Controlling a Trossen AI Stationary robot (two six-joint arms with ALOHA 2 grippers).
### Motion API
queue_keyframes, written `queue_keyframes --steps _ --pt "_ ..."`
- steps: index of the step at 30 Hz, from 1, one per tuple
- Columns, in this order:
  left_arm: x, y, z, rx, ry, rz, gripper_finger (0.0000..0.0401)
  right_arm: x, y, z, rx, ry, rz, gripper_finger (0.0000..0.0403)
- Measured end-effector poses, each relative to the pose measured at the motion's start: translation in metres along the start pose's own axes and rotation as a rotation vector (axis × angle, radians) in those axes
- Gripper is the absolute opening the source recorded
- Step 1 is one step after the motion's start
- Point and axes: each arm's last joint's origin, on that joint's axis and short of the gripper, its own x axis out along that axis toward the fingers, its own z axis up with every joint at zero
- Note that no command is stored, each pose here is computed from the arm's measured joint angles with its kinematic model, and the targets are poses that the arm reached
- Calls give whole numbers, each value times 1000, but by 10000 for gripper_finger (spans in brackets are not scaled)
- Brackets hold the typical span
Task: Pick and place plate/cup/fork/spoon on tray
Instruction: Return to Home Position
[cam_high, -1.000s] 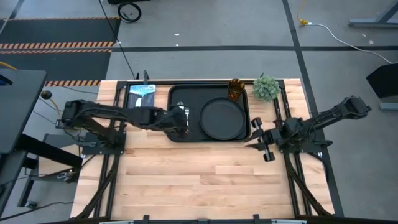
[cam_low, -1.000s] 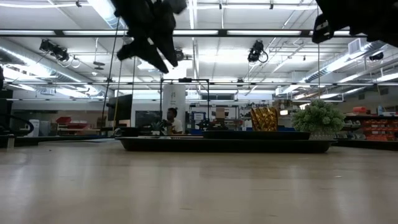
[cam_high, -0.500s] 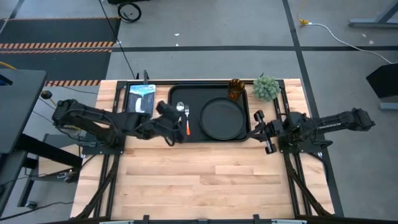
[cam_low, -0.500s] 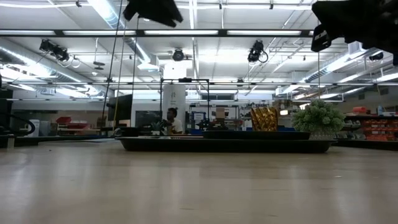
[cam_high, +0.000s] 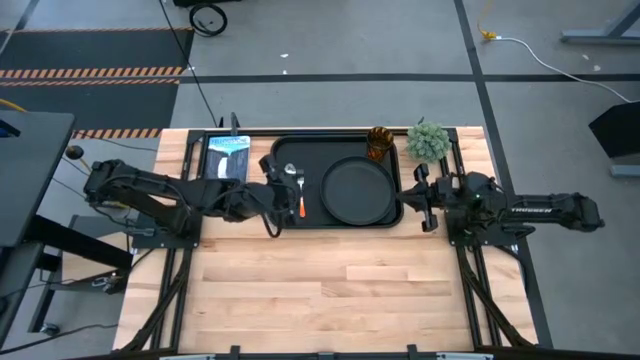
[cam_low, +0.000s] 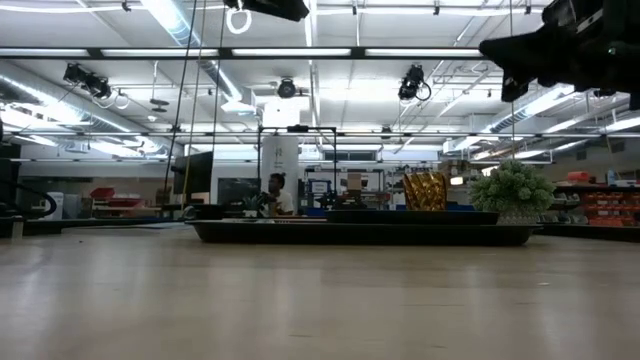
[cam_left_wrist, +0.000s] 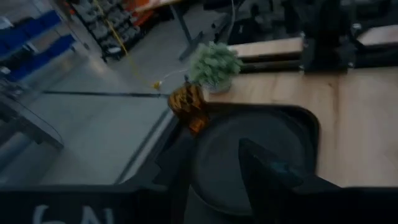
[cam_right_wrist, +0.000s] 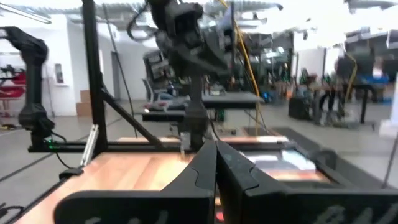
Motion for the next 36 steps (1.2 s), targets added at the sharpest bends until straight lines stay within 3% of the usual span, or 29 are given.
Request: queue_keyframes --steps 4,11,19,26,32,36 --pt "4 5 8 -14 -66 12 141 -1 -2 -5 43 49 -19 9" --pt "-6 -4 14 -31 -129 -120 141 -2 -2 -15 107 158 -28 10" --pt "-65 -2 28 -180 -226 -269 141 -10 -1 -25 209 270 -60 10" --pt "-105 16 33 -300 -280 -443 141 -21 0 -25 254 231 -193 11" --pt "-116 6 22 -264 -250 -518 141 -25 -2 -36 363 192 -327 11" --pt "-114 -10 1 -254 -185 -556 137 -25 -2 -36 385 182 -339 11"
